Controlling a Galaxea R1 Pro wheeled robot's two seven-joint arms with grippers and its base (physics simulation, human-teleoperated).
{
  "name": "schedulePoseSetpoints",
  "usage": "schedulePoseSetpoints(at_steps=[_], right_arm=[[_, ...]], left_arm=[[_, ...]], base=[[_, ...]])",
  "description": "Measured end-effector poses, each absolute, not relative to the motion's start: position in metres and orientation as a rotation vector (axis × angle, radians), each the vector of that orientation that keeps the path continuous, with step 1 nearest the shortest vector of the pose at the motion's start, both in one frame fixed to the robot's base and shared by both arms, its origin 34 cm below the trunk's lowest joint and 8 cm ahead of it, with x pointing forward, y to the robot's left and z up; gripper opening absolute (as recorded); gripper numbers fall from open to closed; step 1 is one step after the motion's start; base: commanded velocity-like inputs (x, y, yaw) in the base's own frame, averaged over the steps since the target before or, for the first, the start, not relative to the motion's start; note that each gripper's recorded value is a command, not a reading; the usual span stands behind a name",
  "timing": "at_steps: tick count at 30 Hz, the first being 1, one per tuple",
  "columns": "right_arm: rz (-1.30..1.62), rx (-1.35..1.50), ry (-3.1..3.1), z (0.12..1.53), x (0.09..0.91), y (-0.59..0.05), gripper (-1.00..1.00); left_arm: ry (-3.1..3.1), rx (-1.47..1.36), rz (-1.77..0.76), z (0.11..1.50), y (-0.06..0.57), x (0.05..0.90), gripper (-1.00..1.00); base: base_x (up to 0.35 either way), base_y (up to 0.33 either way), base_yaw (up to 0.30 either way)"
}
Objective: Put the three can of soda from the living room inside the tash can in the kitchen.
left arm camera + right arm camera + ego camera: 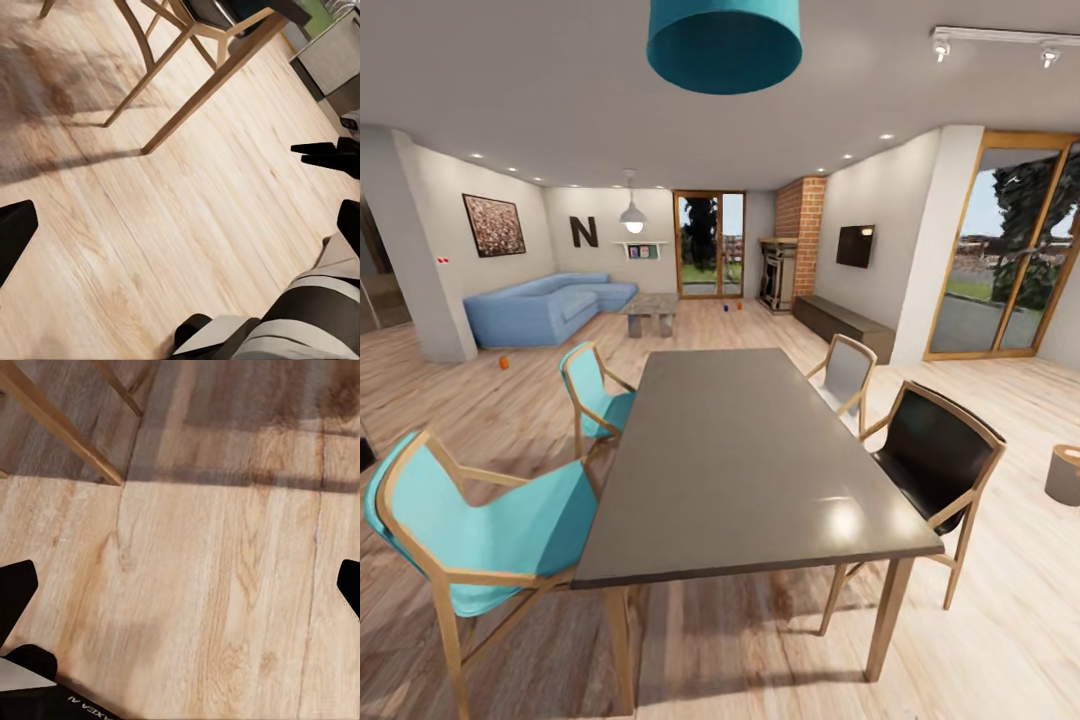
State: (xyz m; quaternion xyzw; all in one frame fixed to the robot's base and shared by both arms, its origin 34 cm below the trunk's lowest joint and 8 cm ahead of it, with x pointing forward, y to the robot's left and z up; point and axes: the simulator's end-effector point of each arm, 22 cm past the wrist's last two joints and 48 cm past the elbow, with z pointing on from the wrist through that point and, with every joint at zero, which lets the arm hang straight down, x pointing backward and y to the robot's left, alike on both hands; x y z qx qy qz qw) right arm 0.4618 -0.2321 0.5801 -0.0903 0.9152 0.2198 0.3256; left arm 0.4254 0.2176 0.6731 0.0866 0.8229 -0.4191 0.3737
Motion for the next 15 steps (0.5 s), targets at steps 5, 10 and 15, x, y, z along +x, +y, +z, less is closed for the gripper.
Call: schedulePoseSetpoints(at_steps=[5, 10, 15], right_arm=[[0.577, -0.238, 2.397, 0.5807, 0.4622, -0.2319, 1.00], [0.577, -0.238, 2.395, 0.5815, 0.4627, -0.2318, 1.00], [0.577, -0.239, 2.392, 0.5825, 0.4633, -0.2317, 1.00]], left_arm=[[2.106, 0.221, -1.072, 0.6736, 0.2180, 0.4258, 1.00], [2.103, 0.223, -1.071, 0.6743, 0.2181, 0.4263, 1.00], [2.101, 0.224, -1.070, 0.6751, 0.2181, 0.4267, 1.00]], base=[[0.057, 0.000, -0.175], [0.011, 0.000, -0.238], [0.004, 0.000, -0.248]])
